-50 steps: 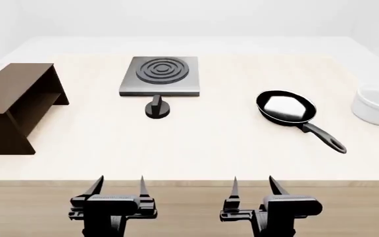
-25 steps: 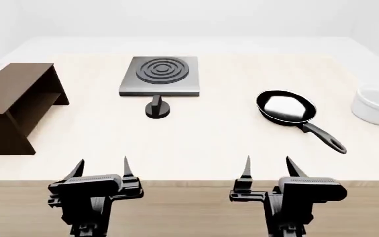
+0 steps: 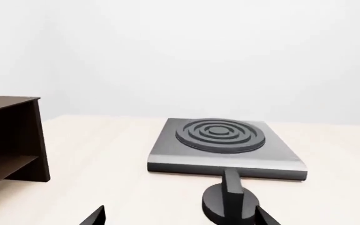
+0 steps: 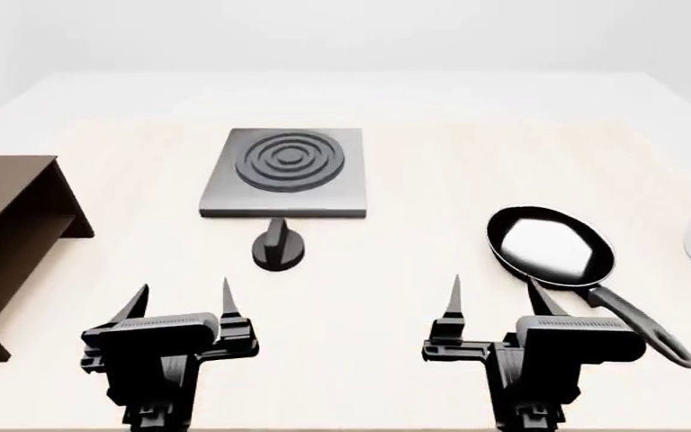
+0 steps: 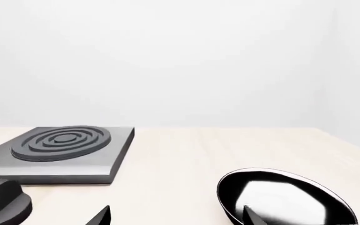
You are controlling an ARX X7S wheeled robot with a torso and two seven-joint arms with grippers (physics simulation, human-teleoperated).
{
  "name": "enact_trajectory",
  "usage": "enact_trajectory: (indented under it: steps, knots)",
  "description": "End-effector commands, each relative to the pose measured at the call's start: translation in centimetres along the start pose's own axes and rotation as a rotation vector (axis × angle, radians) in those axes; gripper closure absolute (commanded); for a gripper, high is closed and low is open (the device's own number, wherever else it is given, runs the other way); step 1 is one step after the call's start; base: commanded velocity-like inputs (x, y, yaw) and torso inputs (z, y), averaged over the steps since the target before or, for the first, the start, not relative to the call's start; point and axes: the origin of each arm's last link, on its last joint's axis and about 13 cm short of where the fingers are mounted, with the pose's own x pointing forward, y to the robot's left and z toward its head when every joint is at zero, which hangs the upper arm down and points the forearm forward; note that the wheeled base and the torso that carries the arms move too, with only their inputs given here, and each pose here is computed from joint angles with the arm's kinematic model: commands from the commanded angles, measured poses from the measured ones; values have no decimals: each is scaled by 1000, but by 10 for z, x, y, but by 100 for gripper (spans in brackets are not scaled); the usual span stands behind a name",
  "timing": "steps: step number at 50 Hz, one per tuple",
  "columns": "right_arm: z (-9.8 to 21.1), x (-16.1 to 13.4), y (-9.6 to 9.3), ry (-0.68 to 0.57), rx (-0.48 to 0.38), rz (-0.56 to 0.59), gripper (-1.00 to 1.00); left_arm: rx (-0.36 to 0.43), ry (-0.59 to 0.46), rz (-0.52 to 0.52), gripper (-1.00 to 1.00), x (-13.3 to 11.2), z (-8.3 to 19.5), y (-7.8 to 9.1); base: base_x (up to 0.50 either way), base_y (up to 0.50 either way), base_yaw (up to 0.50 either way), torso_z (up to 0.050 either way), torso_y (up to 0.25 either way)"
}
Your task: Turn on the stove and put the frying pan on it.
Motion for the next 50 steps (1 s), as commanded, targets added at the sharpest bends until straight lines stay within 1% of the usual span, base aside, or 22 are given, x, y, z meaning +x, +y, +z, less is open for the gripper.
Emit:
enact_trajectory:
  steps: [1, 16, 19, 21, 27, 33, 36, 41, 44, 50]
  knots:
    - [1, 0, 0, 0, 3, 3, -100, 3, -2, -5, -100, 0, 0, 0, 500, 0, 0, 0, 0]
    - [3, 1, 0, 1, -3, 5, -100, 5, -1, -10, -100, 0, 1, -1, 500, 0, 0, 0, 0]
    - [3, 0, 0, -19, -5, 7, -100, 5, -2, -11, -100, 0, 2, 0, 500, 0, 0, 0, 0]
    - [3, 1, 0, 0, -6, 14, -100, 4, -2, -11, -100, 0, 2, 0, 391, 0, 0, 0, 0]
    - [2, -1, 0, -17, -4, 11, -100, 16, 3, -9, -100, 2, -1, 1, 0, 0, 0, 0, 3]
    - [1, -1, 0, -16, -5, 11, -100, 35, 2, 43, -100, 9, -1, 10, 0, 0, 0, 0, 0]
    - [0, -1, 0, -16, -4, 10, -100, 65, 24, 67, -100, 14, -12, 14, 0, 0, 0, 0, 0]
    - [0, -1, 0, -15, -4, 12, -100, 107, 47, 87, -100, 18, -28, 17, 0, 0, 0, 0, 0]
    - [-1, -1, 0, -13, -6, 12, -100, 111, 64, 128, -100, 24, -34, 22, 0, 0, 0, 0, 0]
    - [-2, -1, 1, -10, -7, 15, -100, 128, 70, 157, -100, 28, -41, 27, 0, 0, 0, 0, 0]
